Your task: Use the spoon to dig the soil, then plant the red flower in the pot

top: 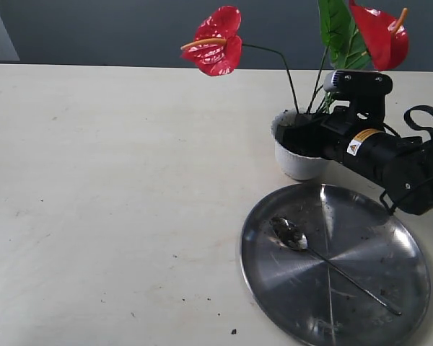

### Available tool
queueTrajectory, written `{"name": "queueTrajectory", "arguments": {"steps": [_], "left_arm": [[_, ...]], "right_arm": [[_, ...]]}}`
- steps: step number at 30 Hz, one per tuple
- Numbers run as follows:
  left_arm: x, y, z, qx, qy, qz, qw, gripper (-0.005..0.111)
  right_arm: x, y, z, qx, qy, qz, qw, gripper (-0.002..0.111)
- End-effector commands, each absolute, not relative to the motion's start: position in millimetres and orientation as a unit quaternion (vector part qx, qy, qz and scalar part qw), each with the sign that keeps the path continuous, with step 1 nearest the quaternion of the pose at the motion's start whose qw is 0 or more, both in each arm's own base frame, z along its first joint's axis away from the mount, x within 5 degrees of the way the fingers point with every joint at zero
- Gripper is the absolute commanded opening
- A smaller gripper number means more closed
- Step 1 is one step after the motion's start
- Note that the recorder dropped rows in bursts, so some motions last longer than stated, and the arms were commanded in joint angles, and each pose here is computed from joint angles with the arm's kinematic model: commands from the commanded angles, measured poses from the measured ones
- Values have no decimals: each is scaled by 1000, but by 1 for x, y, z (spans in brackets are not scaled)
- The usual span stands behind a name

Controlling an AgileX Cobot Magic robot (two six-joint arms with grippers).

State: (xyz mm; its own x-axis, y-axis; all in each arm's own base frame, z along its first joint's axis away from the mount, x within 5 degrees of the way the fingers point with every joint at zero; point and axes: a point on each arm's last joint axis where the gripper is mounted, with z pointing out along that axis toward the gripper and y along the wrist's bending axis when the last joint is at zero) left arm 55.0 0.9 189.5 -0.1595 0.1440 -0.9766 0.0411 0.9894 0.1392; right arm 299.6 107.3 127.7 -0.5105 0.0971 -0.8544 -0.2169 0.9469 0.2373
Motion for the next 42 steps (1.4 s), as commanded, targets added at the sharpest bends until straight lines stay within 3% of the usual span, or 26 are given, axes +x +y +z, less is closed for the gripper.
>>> {"name": "queueTrajectory", "arguments": {"steps": [1,14,19,21,42], "left_arm": [[55,1,191,61,759,37,647,1],[55,1,191,61,759,37,647,1],[55,1,191,61,759,37,647,1],[55,1,191,61,759,37,647,1],[55,1,191,61,759,37,647,1]], "right_arm": [[258,91,76,-33,972,71,224,19],[256,90,75,-33,974,68,214,23],[253,89,74,-42,977,61,198,50],[252,89,74,-43,978,59,193,56],[245,85,112,-57,976,53,201,55]]}}
